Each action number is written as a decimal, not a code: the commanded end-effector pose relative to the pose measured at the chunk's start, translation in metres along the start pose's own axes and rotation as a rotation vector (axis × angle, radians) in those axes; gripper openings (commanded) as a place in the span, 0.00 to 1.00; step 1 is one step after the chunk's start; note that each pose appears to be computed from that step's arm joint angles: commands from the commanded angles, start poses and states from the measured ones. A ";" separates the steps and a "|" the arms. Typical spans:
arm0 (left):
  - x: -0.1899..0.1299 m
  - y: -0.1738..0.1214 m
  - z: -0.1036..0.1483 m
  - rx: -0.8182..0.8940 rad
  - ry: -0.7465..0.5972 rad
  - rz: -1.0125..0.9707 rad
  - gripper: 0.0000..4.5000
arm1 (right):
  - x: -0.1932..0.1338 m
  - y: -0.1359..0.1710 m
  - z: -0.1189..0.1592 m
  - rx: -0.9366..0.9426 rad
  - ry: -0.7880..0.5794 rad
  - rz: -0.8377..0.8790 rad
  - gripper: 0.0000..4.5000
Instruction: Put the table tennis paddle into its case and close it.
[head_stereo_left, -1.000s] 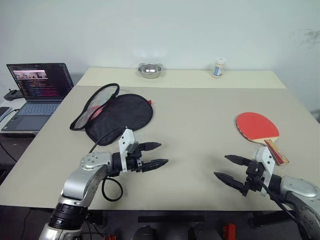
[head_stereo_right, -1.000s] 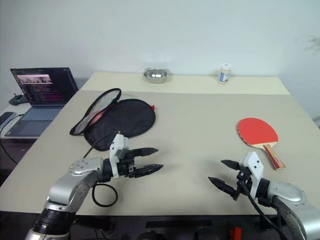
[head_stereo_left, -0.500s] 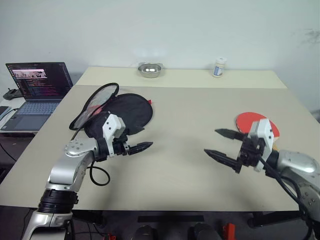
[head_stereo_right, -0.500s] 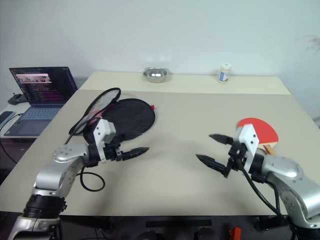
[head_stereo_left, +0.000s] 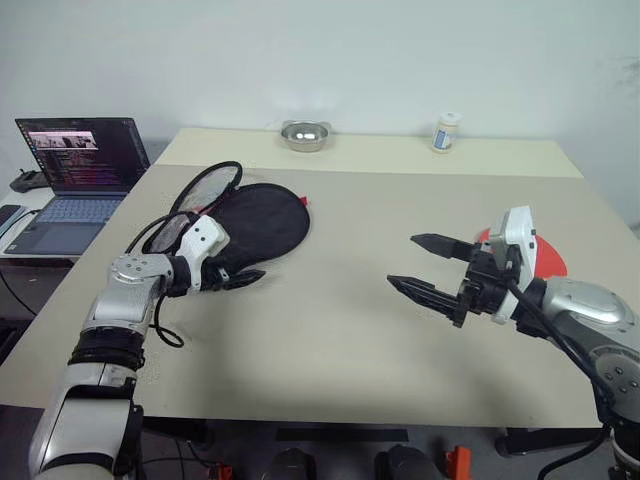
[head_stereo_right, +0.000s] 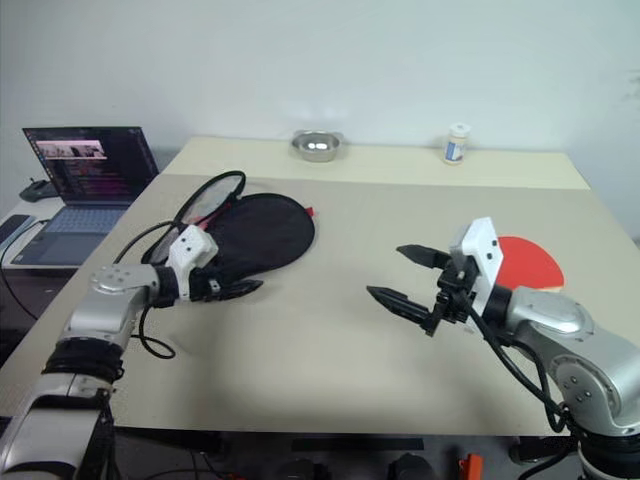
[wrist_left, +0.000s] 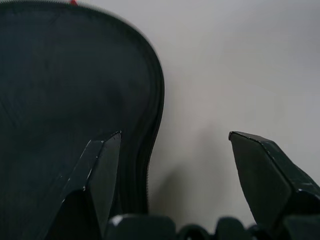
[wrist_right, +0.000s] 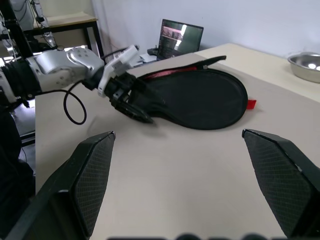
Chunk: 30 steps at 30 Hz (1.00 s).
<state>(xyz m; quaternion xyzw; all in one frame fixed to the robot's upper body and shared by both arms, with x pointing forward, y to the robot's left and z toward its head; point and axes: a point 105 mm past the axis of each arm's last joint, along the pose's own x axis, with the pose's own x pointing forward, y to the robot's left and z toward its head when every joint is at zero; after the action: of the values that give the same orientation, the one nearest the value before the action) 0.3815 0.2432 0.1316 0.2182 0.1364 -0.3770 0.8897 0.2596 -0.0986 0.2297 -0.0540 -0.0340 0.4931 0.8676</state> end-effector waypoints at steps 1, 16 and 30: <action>-0.008 0.013 0.001 0.061 0.042 0.028 0.83 | 0.000 0.006 0.012 -0.038 -0.035 0.017 0.99; -0.015 0.017 -0.018 0.009 0.092 0.023 0.55 | -0.003 0.001 0.007 -0.039 -0.047 -0.016 1.00; 0.023 -0.023 0.040 -0.158 -0.118 -0.133 0.00 | -0.028 -0.018 0.007 -0.049 -0.012 -0.108 1.00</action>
<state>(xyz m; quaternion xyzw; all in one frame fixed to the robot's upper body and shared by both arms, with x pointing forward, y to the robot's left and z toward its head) 0.3850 0.2086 0.1324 0.1385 0.1545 -0.4221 0.8825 0.2634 -0.1255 0.2307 -0.0633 -0.0391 0.4471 0.8914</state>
